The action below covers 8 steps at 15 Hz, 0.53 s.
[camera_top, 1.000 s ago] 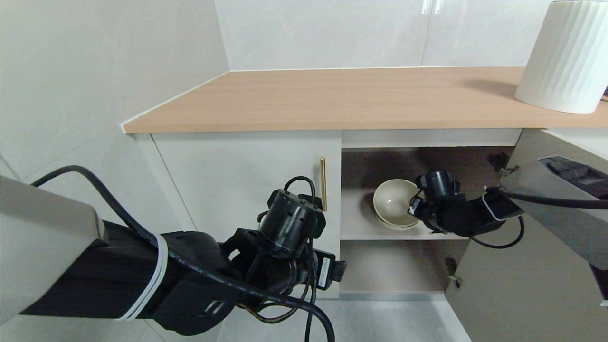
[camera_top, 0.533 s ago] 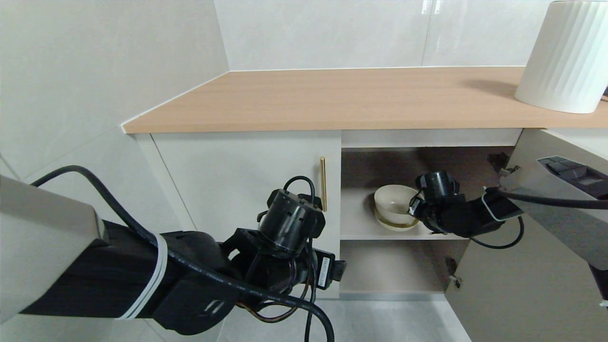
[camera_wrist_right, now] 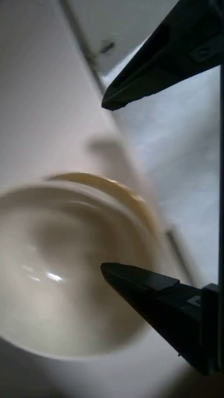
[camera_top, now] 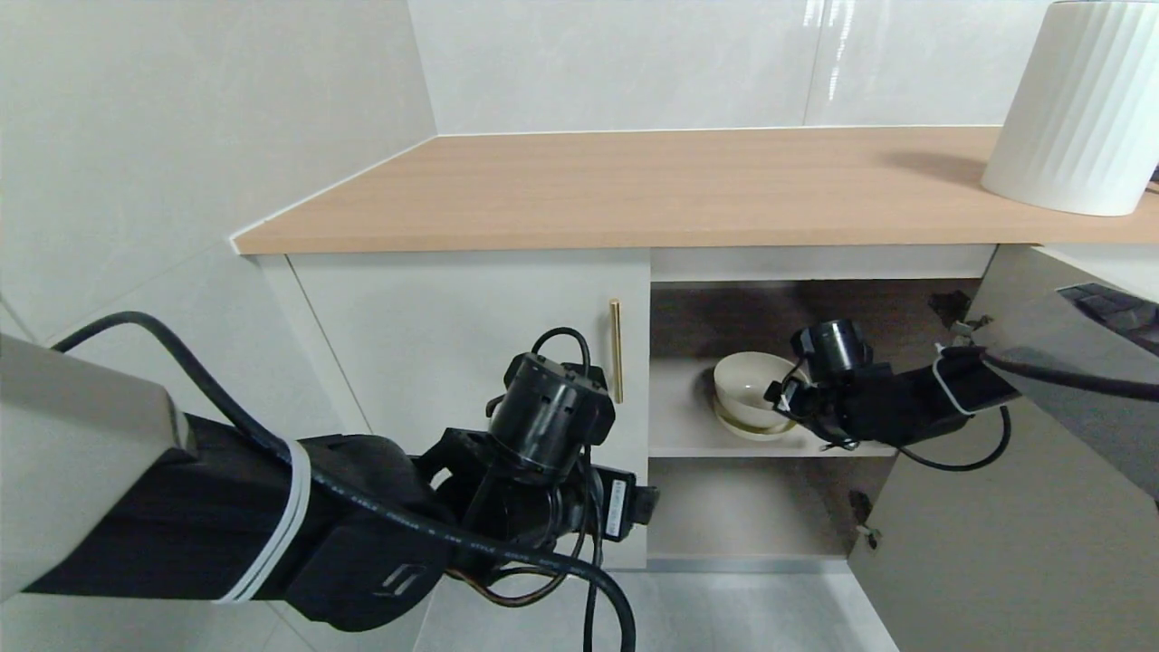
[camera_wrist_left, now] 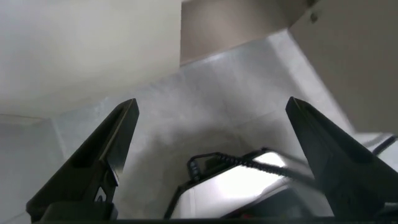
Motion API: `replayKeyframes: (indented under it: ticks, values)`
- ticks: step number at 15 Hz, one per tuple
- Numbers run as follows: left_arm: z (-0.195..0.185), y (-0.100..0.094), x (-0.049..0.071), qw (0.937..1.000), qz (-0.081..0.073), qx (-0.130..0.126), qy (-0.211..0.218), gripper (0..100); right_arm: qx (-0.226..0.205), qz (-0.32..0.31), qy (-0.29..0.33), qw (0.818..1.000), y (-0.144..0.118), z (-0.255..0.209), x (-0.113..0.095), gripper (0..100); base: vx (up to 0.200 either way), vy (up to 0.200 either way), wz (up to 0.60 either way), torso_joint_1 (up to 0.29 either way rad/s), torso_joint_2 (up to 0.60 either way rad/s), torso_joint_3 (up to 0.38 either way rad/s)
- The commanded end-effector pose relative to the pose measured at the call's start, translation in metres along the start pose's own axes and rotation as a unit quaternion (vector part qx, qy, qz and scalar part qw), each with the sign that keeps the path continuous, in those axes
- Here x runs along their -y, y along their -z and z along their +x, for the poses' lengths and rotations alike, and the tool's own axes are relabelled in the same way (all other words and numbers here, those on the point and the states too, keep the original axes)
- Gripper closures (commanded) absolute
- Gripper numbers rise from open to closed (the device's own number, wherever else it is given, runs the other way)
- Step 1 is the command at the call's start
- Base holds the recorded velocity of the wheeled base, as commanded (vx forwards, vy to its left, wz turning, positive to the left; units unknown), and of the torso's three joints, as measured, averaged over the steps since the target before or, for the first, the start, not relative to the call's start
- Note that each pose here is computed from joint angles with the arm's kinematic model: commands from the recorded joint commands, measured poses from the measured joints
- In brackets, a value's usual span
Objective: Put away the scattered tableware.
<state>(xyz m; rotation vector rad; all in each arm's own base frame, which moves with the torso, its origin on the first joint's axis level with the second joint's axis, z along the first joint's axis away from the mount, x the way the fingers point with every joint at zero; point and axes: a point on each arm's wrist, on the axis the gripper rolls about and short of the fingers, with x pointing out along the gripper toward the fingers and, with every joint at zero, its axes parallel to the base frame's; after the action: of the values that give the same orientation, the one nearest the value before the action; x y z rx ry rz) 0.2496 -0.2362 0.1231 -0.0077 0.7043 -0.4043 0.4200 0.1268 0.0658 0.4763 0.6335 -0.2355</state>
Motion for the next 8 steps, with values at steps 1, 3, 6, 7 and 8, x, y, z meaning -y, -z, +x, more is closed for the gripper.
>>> replayKeyframes:
  ticks: [1, 3, 6, 7, 8]
  values:
    - [-0.010, -0.012, -0.009, 0.9997, -0.018, 0.019, 0.002, 0, -0.064, -0.031, -0.066, 0.995, -0.010, -0.069, -0.013, 0, 0.000, 0.000, 0.00, 0.000, 0.00, 0.000]
    - [-0.019, -0.015, -0.015, 0.9986, -0.045, 0.026, 0.003, 0, -0.146, -0.089, -0.098, 0.980, -0.011, -0.115, -0.010, 0, 0.000, 0.000, 0.00, 0.000, 0.00, 0.000]
    - [-0.024, -0.008, -0.029, 0.9978, -0.063, 0.017, -0.014, 0, -0.203, -0.163, -0.116, 0.959, -0.003, -0.170, -0.010, 0, 0.000, 0.000, 0.00, 0.000, 0.00, 0.000]
    - [-0.027, -0.008, -0.032, 0.9975, -0.066, 0.019, -0.015, 0, -0.211, -0.184, -0.122, 0.952, 0.003, -0.185, -0.008, 0, 0.000, 0.000, 0.00, 0.000, 0.00, 0.000]
    - [-0.029, -0.004, -0.033, 0.9973, -0.071, 0.013, -0.013, 0, -0.213, -0.200, -0.129, 0.948, 0.007, -0.196, -0.005, 0, 0.000, 0.000, 0.00, 0.000, 0.00, 0.000]
